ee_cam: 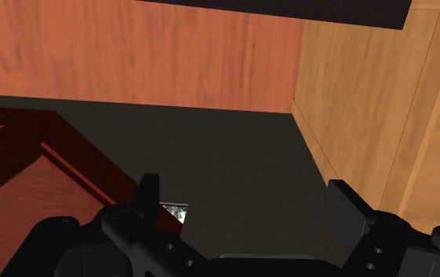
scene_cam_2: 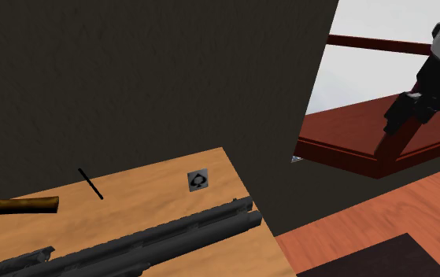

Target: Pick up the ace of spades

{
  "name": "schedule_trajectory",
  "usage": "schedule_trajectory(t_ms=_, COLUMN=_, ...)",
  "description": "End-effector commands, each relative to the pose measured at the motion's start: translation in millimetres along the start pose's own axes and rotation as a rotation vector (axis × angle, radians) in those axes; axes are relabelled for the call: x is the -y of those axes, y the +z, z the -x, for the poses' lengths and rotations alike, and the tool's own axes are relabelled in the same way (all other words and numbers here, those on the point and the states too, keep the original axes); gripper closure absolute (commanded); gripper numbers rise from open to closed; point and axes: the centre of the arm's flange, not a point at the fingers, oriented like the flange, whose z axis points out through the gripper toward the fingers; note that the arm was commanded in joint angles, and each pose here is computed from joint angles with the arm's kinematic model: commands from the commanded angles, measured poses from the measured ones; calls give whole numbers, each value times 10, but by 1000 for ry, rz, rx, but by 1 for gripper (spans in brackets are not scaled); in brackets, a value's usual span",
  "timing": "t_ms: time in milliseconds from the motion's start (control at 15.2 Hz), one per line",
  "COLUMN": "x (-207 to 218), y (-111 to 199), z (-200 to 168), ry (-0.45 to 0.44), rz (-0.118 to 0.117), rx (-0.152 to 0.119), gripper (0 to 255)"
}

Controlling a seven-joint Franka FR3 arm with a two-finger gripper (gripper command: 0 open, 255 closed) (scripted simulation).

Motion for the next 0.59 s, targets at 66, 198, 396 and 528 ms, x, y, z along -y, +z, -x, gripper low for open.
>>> schedule_trajectory(t_ms=66, x=111, y=45, z=-56, ry=2, rz=-2, rx=5, gripper=0)
schedule_trajectory(t_ms=198, x=333, y=135, z=-169, ry=6, rz=-7, rx=16, gripper=0)
schedule_trajectory(t_ms=396, x=665, y=270, z=-338, ry=12, rz=-14, rx=32, gripper=0)
schedule_trajectory(t_ms=528, x=886, y=360, z=-451, ry=16, rz=-19, rx=43, gripper=0)
